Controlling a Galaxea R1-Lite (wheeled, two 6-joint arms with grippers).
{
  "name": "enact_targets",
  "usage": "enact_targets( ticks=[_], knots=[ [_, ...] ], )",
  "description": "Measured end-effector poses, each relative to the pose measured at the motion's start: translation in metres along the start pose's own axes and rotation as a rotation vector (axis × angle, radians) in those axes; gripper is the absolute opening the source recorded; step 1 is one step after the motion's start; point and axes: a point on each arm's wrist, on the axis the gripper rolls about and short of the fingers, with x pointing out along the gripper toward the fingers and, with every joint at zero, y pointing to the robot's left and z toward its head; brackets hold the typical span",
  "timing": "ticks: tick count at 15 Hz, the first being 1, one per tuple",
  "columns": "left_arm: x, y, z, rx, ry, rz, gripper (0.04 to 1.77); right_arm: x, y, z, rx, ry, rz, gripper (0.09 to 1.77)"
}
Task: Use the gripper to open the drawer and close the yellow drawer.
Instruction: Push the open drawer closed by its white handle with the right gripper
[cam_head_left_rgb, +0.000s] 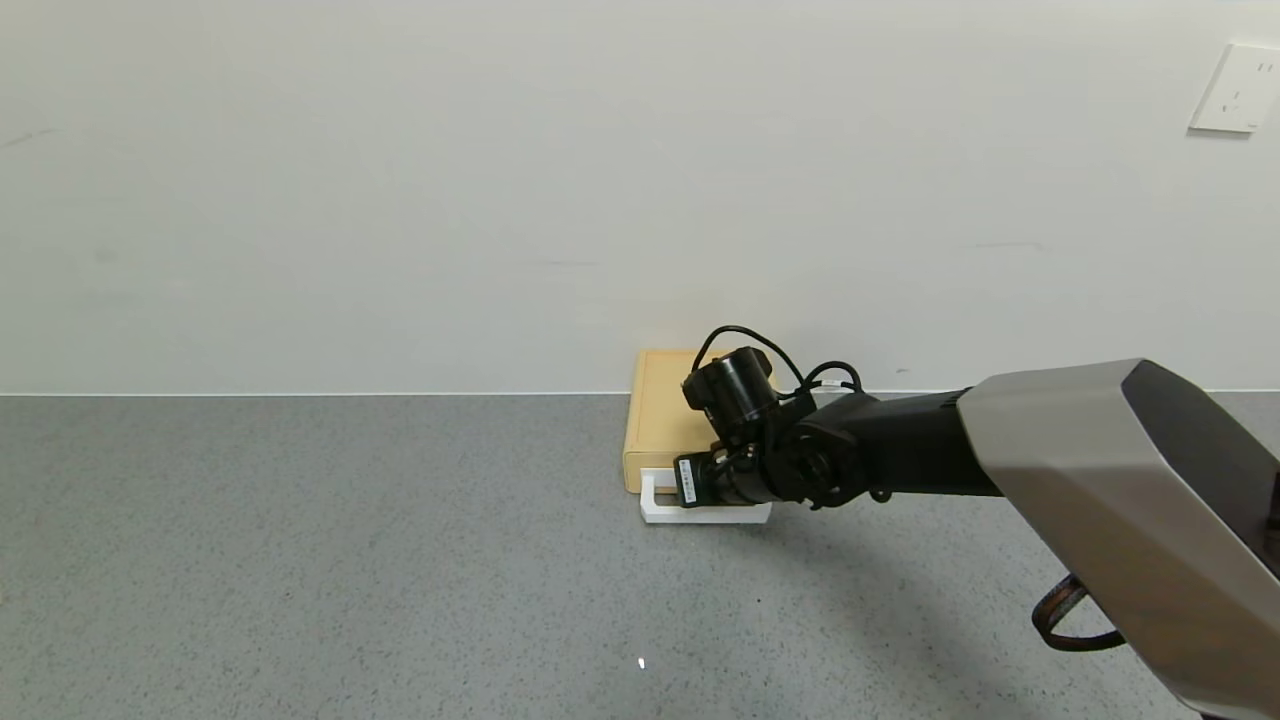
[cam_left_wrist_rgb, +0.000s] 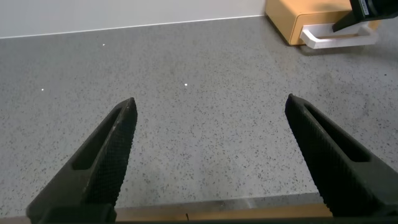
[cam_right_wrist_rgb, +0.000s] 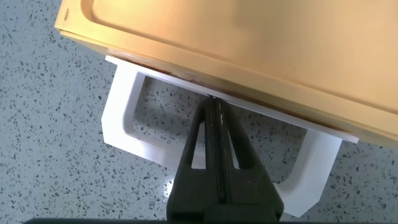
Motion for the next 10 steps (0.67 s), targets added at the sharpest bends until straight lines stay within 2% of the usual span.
enact_targets(
  ticks=[5,10],
  knots=[
    [0.000,0.000,0.000,0.000,0.000,0.000,1.72,-0.022,0.006,0.002,-0.006,-0.001,0.024,0.11],
    [0.000,0.000,0.000,0.000,0.000,0.000,1.72,-0.088,0.000,0.016,-0.008,-0.058,0.060,0.11]
  ],
)
